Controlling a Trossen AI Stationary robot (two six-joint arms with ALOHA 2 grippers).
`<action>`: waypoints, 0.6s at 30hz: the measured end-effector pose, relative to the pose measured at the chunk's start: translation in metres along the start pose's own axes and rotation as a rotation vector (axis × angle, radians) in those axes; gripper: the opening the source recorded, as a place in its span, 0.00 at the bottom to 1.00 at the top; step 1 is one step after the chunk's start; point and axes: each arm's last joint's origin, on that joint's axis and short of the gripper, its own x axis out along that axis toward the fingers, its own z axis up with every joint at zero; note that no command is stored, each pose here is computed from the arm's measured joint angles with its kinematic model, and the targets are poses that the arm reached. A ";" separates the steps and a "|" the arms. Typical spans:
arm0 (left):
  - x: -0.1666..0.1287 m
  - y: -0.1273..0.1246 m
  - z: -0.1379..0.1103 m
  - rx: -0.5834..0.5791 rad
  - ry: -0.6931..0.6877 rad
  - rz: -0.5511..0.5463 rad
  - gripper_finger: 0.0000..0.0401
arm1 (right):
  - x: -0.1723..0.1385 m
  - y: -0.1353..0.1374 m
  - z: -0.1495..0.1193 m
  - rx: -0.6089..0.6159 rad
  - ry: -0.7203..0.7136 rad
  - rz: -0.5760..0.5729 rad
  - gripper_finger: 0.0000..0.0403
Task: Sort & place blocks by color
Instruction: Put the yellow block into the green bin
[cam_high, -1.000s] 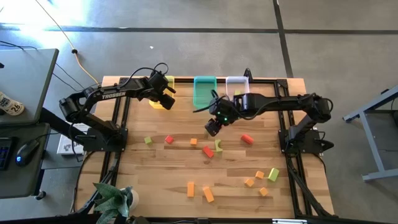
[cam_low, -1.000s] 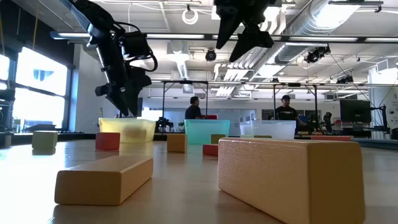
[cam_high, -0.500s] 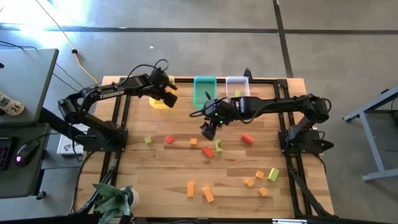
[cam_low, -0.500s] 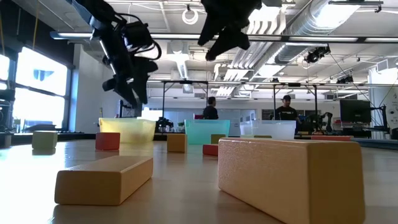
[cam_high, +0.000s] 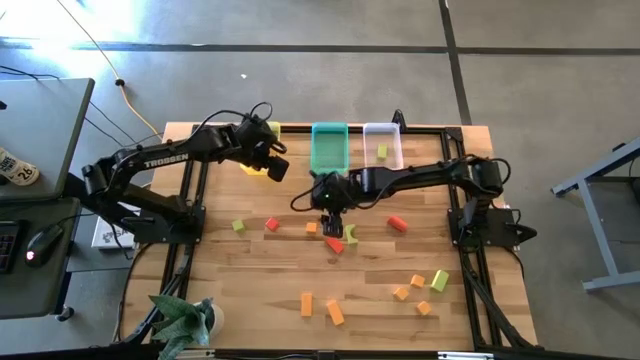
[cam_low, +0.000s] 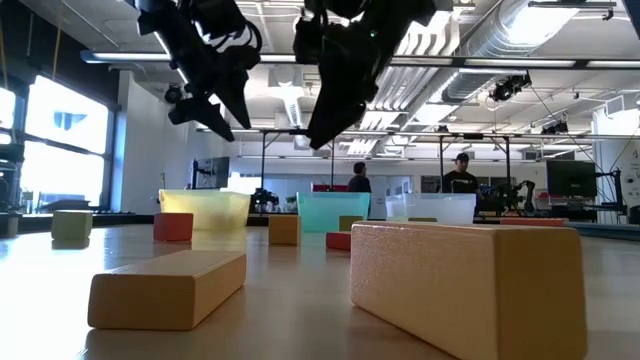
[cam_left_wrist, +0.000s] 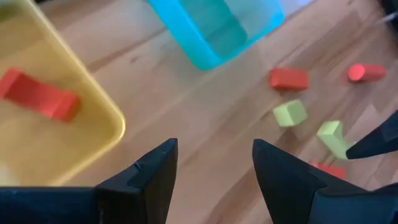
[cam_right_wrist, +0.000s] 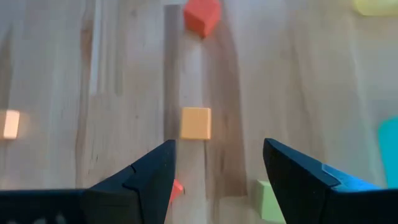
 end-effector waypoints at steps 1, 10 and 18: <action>-0.002 0.000 -0.002 -0.002 0.006 0.014 0.49 | 0.004 0.000 0.000 -0.016 -0.003 0.006 0.57; -0.005 -0.001 -0.010 -0.006 0.009 0.101 0.49 | 0.038 0.000 -0.003 -0.060 0.005 0.054 0.57; -0.006 -0.001 -0.009 -0.006 0.000 0.114 0.49 | 0.067 0.006 -0.010 -0.060 0.035 0.076 0.57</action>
